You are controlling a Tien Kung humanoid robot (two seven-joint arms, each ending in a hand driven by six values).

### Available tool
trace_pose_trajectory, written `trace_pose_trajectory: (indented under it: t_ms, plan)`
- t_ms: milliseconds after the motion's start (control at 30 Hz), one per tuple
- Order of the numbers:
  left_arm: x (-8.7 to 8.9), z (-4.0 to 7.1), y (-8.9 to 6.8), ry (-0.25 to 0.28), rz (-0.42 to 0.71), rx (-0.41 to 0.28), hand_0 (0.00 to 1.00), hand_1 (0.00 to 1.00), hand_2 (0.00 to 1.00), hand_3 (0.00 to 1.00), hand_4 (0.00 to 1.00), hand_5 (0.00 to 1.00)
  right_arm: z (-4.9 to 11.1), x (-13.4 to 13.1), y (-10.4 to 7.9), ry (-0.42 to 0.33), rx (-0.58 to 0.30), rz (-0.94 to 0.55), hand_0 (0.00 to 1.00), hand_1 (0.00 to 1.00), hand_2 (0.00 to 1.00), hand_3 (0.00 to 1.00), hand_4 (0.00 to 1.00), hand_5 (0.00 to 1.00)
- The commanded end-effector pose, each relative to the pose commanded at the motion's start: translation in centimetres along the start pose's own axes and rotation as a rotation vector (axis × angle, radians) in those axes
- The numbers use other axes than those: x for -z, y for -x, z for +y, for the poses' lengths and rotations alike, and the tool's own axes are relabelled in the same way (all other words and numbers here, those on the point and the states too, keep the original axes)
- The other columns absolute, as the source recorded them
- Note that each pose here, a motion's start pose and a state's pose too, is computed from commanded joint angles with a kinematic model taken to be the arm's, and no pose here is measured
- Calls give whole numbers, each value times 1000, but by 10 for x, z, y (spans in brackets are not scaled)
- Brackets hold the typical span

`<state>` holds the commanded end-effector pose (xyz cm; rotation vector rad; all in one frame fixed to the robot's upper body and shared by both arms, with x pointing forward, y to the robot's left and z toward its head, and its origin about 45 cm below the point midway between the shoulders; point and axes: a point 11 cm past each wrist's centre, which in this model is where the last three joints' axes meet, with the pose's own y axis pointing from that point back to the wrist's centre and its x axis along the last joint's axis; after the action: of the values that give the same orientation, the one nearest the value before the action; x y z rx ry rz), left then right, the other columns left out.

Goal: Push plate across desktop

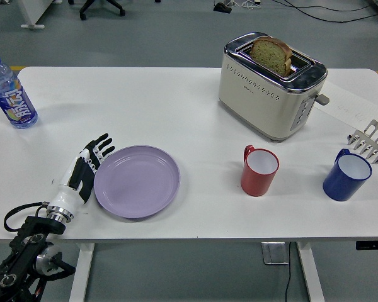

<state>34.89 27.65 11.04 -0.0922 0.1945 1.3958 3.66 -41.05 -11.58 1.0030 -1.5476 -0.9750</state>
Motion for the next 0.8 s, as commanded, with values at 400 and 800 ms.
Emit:
trace_pose_trajectory:
  t_ms: [400, 800]
  plan:
    - [3, -2, 19, -9, 5, 58, 861, 895, 924, 891, 501, 998, 0, 0, 0, 0, 0, 0, 615, 556, 657, 641, 169, 389]
    - [3, -4, 34, -9, 12, 101, 858, 893, 922, 889, 498, 998, 0, -1, 0, 0, 0, 2, 616, 556, 657, 641, 169, 388]
